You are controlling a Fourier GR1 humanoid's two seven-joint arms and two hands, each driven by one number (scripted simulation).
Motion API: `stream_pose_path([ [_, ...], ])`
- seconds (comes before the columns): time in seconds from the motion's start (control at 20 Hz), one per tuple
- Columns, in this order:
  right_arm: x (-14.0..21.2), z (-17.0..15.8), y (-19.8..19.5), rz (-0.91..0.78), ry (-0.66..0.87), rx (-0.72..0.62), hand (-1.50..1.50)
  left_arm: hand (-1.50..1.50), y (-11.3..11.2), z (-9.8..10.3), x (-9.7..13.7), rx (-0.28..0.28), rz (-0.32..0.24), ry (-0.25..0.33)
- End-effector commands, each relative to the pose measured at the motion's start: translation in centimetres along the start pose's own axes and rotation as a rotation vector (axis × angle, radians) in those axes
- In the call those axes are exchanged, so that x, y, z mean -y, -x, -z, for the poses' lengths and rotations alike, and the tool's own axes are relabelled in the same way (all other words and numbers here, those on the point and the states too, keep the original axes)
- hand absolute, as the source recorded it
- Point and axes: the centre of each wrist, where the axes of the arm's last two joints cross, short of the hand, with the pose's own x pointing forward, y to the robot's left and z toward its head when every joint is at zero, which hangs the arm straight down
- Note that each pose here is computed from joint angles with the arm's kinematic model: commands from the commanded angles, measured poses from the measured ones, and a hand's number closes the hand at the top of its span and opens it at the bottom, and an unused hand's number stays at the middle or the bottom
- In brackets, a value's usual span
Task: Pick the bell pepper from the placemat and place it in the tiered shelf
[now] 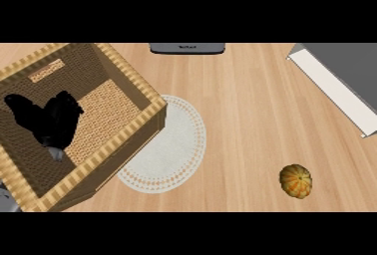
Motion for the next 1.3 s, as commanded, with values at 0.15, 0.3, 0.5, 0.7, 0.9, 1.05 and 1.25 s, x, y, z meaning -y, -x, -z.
stream_pose_path([
  [0.15, -0.8, 0.0, 4.3, -0.025, 0.136, -0.145, -1.50, 0.00, 0.2, 0.6, -0.2, 0.024, -0.008, 0.079],
  [0.3, -2.0, 0.2, 5.2, 0.002, 0.194, -0.094, -1.50, 0.00, -0.9, 0.6, 0.6, 0.007, 0.016, 0.090],
  [0.5, 1.1, 1.6, 3.6, 0.088, 0.289, -0.040, -1.50, 0.00, -1.6, -0.5, 0.4, 0.028, 0.012, 0.120],
  [0.7, 3.0, 0.6, 5.4, 0.168, 0.327, 0.019, -1.50, 0.00, 0.1, -0.3, 0.0, 0.018, 0.016, 0.082],
  [0.9, 6.4, -0.2, 6.1, 0.194, 0.191, -0.035, -1.50, 0.00, -0.3, -0.6, -1.0, 0.026, 0.013, 0.093],
  [1.05, 8.1, -0.6, 6.3, 0.266, 0.061, -0.115, -1.50, 0.00, 0.2, -0.2, 0.4, 0.007, -0.001, 0.080],
  [1.25, 12.6, -2.2, 6.2, 0.273, 0.089, -0.117, -1.50, 0.00, 0.8, -0.5, 0.7, 0.019, -0.005, 0.082],
])
